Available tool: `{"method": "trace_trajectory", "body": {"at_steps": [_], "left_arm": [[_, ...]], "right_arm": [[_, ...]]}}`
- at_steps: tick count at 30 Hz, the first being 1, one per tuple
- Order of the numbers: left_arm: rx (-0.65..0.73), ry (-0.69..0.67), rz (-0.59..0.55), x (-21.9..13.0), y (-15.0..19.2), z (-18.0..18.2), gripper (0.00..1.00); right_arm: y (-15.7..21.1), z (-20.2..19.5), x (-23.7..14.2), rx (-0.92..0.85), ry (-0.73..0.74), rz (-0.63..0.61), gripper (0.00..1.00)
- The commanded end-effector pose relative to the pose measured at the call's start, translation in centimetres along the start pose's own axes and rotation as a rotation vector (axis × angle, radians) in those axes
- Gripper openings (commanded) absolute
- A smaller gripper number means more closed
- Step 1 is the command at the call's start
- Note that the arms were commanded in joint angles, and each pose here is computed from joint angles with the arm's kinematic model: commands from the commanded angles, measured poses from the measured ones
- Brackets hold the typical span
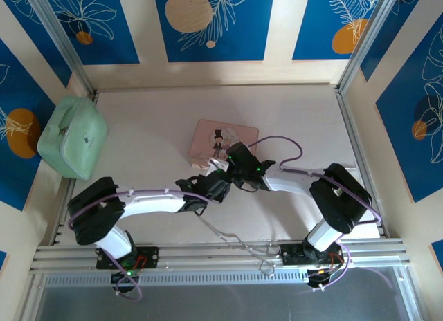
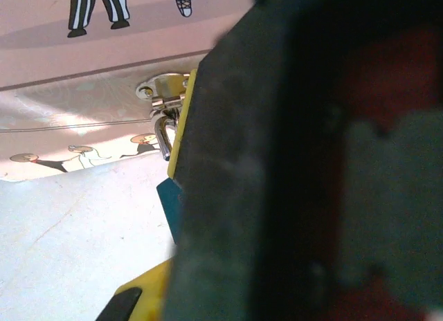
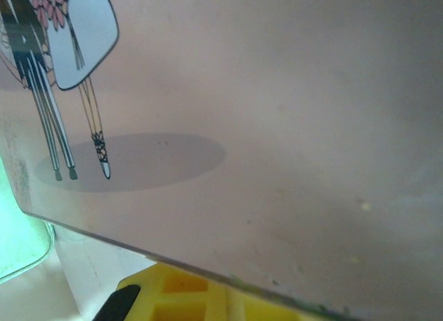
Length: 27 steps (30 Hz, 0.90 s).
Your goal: Unlock the padlock with the key
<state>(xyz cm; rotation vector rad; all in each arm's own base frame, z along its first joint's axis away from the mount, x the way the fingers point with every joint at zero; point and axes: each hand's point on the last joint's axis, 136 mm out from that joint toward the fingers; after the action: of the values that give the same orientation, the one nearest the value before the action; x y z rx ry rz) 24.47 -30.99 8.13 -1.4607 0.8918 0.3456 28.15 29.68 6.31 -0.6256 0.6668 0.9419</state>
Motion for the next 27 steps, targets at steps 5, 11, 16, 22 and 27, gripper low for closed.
{"method": "trace_trajectory", "body": {"at_steps": [5, 11, 16, 22, 27], "left_arm": [[0.216, -0.099, -0.079, -2.3, -1.5, -0.2, 0.00], [0.178, -0.073, -0.055, -3.0, -0.2, 0.7, 0.00], [0.107, 0.006, -0.036, -3.4, -0.3, -0.3, 0.00], [0.106, 0.000, -0.032, -2.9, 0.2, -0.1, 0.00], [0.037, 0.007, -0.004, -3.2, 0.0, -0.1, 0.04]], "right_arm": [[10.5, -7.4, -0.6, 0.157, 0.251, 0.425, 0.00], [11.2, -7.6, -0.4, 0.148, 0.201, 0.428, 0.00], [7.8, -5.5, -0.7, 0.087, 0.101, 0.344, 0.00], [5.7, -4.4, -1.7, 0.079, 0.082, 0.299, 0.00], [5.6, -4.7, -1.3, 0.089, 0.069, 0.300, 0.00]]}}
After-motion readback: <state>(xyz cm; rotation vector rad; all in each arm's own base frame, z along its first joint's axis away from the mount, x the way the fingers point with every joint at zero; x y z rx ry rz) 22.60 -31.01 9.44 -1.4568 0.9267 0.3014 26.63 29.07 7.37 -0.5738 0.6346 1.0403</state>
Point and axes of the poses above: each hand's point on the last joint's axis, 136 mm out from that joint toward the fingers, its own x axis out along the fingers, its own z axis along the line the jaws close on, y = z × x, and after that the axes turned 9 degrees about -x, right-handed
